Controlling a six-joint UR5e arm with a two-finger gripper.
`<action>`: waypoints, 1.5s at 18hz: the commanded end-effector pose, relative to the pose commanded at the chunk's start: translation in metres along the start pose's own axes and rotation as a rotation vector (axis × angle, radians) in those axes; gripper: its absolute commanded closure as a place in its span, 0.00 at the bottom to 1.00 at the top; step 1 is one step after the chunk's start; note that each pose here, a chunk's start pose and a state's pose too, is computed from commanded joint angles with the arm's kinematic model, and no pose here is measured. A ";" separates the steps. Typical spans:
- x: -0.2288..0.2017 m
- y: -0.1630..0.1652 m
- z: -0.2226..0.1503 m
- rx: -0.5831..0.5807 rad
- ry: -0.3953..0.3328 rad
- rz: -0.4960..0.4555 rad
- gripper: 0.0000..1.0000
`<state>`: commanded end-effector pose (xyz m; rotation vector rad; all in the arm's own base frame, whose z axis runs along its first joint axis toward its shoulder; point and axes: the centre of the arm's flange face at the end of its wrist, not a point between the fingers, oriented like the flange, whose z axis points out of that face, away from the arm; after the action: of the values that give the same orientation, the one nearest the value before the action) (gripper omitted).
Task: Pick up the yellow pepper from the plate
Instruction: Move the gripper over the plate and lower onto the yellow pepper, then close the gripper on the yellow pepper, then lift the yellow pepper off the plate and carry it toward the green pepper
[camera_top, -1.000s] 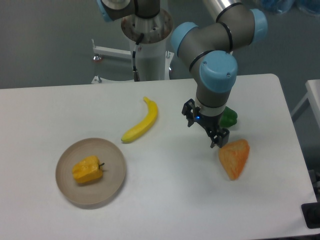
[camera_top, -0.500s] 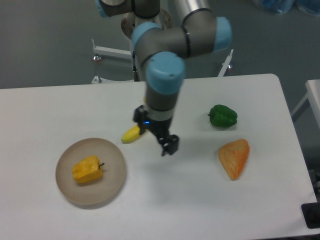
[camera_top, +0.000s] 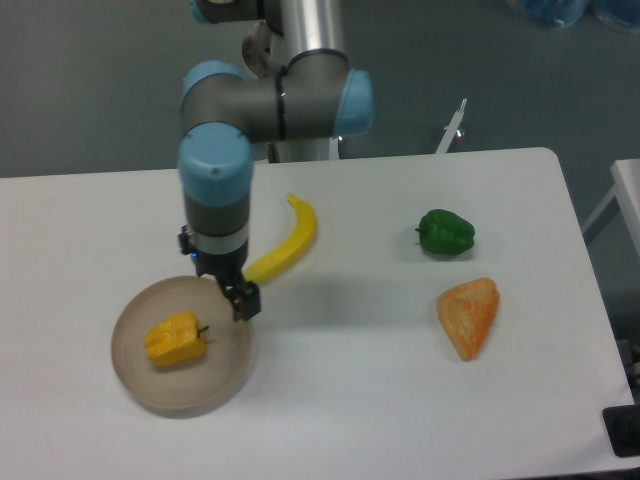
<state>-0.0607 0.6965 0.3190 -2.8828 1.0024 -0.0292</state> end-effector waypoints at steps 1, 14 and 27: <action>0.000 -0.004 0.009 -0.010 0.007 0.002 0.00; 0.013 -0.040 0.068 -0.074 -0.074 0.066 0.00; 0.002 -0.038 0.020 0.005 -0.100 0.023 0.90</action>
<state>-0.0348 0.7264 0.3023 -2.8364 1.0160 0.1134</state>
